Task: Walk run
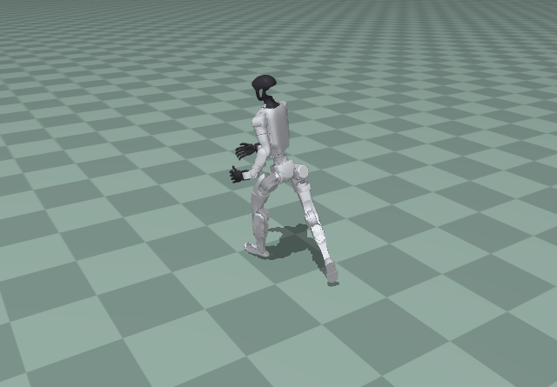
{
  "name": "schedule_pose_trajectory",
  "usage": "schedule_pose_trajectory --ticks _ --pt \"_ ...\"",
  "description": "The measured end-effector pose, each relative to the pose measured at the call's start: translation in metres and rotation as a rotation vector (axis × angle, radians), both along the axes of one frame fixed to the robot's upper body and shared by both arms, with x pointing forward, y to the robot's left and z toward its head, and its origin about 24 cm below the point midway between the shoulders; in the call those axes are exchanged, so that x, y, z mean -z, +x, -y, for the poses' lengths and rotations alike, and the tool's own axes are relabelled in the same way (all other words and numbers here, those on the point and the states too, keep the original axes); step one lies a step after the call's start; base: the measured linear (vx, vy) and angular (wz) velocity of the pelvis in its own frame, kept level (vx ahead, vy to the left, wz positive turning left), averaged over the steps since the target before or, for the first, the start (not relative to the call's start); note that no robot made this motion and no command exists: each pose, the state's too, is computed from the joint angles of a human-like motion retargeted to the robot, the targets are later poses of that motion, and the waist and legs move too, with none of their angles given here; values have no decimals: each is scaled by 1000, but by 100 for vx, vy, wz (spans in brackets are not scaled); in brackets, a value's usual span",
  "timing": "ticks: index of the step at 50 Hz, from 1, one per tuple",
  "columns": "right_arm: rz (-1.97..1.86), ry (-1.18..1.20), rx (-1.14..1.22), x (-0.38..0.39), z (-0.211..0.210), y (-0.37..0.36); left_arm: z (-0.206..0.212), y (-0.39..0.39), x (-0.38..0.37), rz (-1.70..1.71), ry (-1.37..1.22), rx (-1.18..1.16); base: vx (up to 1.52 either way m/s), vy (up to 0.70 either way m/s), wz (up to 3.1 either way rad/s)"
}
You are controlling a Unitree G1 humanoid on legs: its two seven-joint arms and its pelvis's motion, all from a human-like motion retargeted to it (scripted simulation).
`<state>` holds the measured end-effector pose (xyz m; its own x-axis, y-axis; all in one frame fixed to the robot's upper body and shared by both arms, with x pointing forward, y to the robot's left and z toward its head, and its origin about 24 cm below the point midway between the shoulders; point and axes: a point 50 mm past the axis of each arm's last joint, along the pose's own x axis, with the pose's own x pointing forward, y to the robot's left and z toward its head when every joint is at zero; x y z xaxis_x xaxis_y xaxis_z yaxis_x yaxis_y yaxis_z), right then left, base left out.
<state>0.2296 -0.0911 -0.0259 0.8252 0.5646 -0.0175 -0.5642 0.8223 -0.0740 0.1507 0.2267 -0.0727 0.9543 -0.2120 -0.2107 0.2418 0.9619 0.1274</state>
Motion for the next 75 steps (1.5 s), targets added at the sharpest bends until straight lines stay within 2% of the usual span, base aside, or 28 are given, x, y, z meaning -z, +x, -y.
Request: schedule_pose_trajectory --ticks 5,7,8,10,13,15,17,20,23,25,29,32,34,36,38,40,42,46,50,52,55,58,60,62,65,68,72,75 --pt "-471 -86 244 93 21 -105 51 69 -27 81 -63 351 229 -51 62" --pt "-658 20 396 111 32 -147 64 86 -49 158 -46 469 120 -10 111" --pt "-665 124 450 109 43 -153 59 96 -67 210 14 511 192 -40 134" --pt "-539 176 574 98 80 -161 57 104 -93 291 119 559 298 -90 137" --pt "-394 -16 548 79 122 -169 68 105 -119 449 92 524 218 -76 124" --pt "-315 -58 519 70 126 -155 66 101 -124 482 70 479 148 -61 72" --pt "-239 52 462 64 99 -118 52 95 -110 425 111 400 201 -86 -63" --pt "-137 162 233 46 47 -56 35 75 -61 236 180 267 197 -67 -106" --pt "-111 245 63 27 -6 -19 49 14 6 -73 72 216 227 -64 -51" --pt "-70 257 -44 7 -18 4 63 -11 21 -156 -85 233 306 -71 -91" --pt "29 75 -187 -25 -29 22 -2 -57 7 -173 96 146 252 -50 -135" --pt "40 139 -173 -29 -36 15 -23 -67 -3 -128 100 35 257 -45 -78" --pt "-40 145 -128 -10 -28 4 -25 -41 -15 -12 117 33 169 -48 82" --pt "-164 112 2 22 -6 -16 -16 -5 -28 92 170 127 95 -38 93" --pt "-329 88 124 60 5 -56 4 34 -36 164 183 207 243 -57 18" --pt "-592 69 199 99 12 -122 36 56 -31 149 114 272 305 -61 6" --pt "-692 99 245 108 33 -161 61 68 -36 151 6 345 288 -49 84" --pt "-566 47 282 91 89 -183 57 87 -76 334 -33 304 230 -58 139" --pt "-410 -45 301 67 115 -176 73 97 -108 488 -263 199 224 -80 59" --pt "-275 -24 341 59 107 -144 57 96 -115 504 -193 199 229 -84 -73" --pt "-165 94 319 50 74 -90 35 77 -91 421 -38 138 296 -92 -105" --pt "-174 288 134 28 9 -31 37 17 -19 92 -25 140 294 -71 -76" --pt "-224 377 -15 9 -16 -2 45 -31 13 -97 -80 147 327 -59 -53" --pt "-212 359 -155 -14 -30 15 28 -55 17 -149 -70 123 238 -38 -74" --pt "-79 197 -279 -36 -26 20 -16 -79 0 -132 84 76 263 -39 -148" --pt "-22 143 -221 -34 -13 15 -31 -63 -16 -47 154 57 229 -50 -75" --pt "-168 95 -22 15 10 -6 -11 6 -27 84 149 172 241 -56 87" --pt "-239 -76 180 59 16 -45 32 71 -25 56 -135 213 296 -55 28"
